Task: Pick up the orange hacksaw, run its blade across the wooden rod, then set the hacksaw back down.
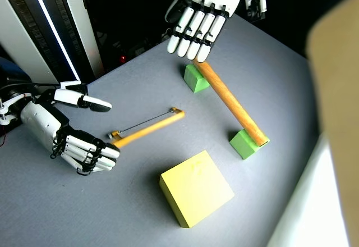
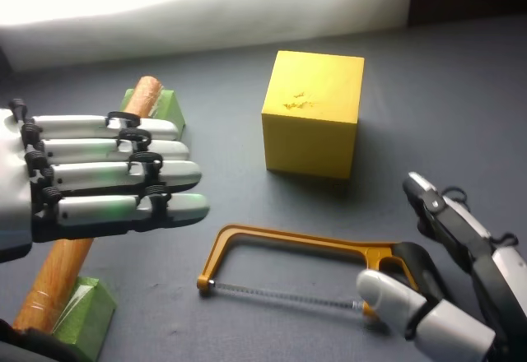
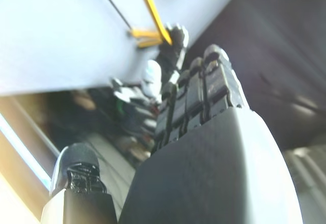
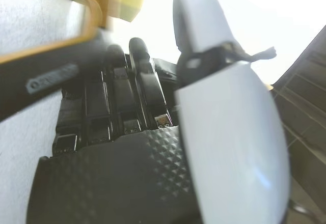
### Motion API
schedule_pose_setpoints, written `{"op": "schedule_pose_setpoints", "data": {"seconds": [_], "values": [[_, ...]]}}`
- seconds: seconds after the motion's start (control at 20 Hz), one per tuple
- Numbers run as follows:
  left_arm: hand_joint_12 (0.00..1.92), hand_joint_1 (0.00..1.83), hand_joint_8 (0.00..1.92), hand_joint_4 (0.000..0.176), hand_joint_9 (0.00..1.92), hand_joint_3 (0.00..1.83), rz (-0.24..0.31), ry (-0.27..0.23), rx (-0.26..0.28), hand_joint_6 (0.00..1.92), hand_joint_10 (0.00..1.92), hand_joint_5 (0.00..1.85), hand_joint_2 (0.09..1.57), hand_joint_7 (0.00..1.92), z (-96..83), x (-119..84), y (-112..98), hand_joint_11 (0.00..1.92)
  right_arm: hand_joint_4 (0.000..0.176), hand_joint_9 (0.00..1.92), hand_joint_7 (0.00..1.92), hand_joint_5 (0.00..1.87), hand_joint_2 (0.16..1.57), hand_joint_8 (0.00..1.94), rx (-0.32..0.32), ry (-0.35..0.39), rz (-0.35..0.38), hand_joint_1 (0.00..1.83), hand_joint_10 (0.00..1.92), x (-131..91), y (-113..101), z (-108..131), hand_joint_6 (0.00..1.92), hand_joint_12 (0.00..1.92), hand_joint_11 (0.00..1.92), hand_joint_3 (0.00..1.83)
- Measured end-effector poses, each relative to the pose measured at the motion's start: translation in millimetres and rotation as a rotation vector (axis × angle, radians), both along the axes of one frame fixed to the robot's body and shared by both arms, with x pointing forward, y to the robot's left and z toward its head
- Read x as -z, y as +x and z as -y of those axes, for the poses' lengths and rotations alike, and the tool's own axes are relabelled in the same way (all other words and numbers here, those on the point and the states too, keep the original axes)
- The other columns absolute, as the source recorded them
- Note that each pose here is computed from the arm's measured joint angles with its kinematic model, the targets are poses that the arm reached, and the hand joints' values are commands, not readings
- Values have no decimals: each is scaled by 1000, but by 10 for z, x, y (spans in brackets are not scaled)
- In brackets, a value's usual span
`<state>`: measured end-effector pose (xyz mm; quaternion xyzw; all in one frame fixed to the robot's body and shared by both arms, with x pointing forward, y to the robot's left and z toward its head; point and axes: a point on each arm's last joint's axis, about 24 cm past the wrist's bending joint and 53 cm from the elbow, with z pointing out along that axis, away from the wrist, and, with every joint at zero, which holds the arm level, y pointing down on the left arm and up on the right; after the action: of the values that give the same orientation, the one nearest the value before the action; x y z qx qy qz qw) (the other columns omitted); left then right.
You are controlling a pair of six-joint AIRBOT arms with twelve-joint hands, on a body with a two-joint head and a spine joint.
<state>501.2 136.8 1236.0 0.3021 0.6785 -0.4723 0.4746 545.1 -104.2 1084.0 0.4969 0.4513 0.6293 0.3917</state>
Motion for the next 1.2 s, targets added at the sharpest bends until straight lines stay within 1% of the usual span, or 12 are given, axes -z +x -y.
{"op": "schedule_pose_setpoints", "data": {"seconds": [0.2, 0.45, 0.5, 0.6, 0.7, 0.75, 0.8, 0.85, 0.9, 0.95, 1.05, 1.2], "values": [[8, 165, 0, 0, 25, 1, -13, -21, -3, 6, 7, 64, 1138, 21, -24, -42, -22, 16, 0, 43, 74, 104, 898, 4, -16, -19, 129, 635, 5, -457, 178, 26, 5, 310, 0, 0], [32, 62, 6, 0, 39, 9, 8, -48, 8, 2, 8, 60, 1162, 24, -57, -142, -11, 49, 0, 55, 100, 104, 889, 5, -135, -111, 254, 552, 6, -906, 299, -96, 2, 395, 0, 0], [221, 112, 5, 0, 74, 2, 5, -50, 10, 7, 5, 106, 1152, 65, -52, -144, -19, 9, 0, 76, 132, 116, 901, 7, -169, -132, 281, 523, 9, -1017, 320, -154, 4, 431, 0, 1], [386, 129, 7, 9, 113, 0, 3, -65, 22, 8, 9, 144, 1144, 111, -33, -171, -49, 0, 0, 308, 360, 286, 922, 18, -276, -212, 381, 548, 47, -1280, 330, -365, 19, 1014, 0, 5], [915, 231, 7, 17, 247, 2, -2, -72, 23, 11, 29, 218, 1164, 186, -33, -180, -53, 0, 0, 643, 664, 563, 965, 49, -413, -317, 509, 594, 166, -1529, 266, -646, 34, 1384, 172, 3], [1040, 276, 12, 8, 305, 2, -6, -73, 21, 20, 41, 270, 1173, 226, -36, -175, -52, 0, 0, 681, 743, 650, 992, 29, -462, -353, 549, 584, 350, -1597, 238, -749, 7, 1441, 318, 0], [1142, 382, 23, 0, 436, 1, -5, -69, 23, 54, 78, 449, 1176, 347, -35, -166, -56, 59, 0, 690, 869, 782, 1022, 96, -527, -428, 618, 559, 856, -1673, 189, -882, 32, 1608, 475, 1], [1203, 495, 119, 0, 582, 1, -5, -73, 24, 152, 276, 636, 1175, 568, -34, -177, -58, 213, 0, 703, 834, 894, 1043, 644, -569, -487, 664, 571, 1294, -1715, 153, -956, 199, 1767, 664, 0], [1384, 510, 444, 0, 561, 0, -4, -78, 27, 566, 894, 705, 1237, 677, -32, -189, -65, 333, 0, 838, 805, 784, 1076, 1333, -597, -563, 735, 563, 1707, -1786, 122, -1009, 793, 1890, 883, 2], [1505, 496, 917, 0, 579, 0, -3, -78, 30, 1015, 1227, 653, 1259, 641, -33, -190, -69, 416, 0, 954, 841, 671, 1092, 1628, -620, -638, 826, 547, 1870, -1896, 96, -1029, 1259, 1915, 1021, 2], [1850, 485, 1398, 0, 747, 1, -3, -77, 32, 1472, 1610, 709, 1287, 810, -34, -188, -73, 575, 0, 1114, 875, 715, 1113, 1921, -622, -705, 929, 481, 1919, -2065, 104, -995, 1615, 1921, 1214, 2], [1920, 464, 1904, 0, 890, 2, -4, -82, 35, 1851, 1916, 826, 1302, 865, -56, -202, -73, 856, 0, 1268, 1057, 927, 1212, 1941, -663, -754, 1025, 393, 1921, -2162, 52, -952, 1914, 1921, 1410, 12]]}}
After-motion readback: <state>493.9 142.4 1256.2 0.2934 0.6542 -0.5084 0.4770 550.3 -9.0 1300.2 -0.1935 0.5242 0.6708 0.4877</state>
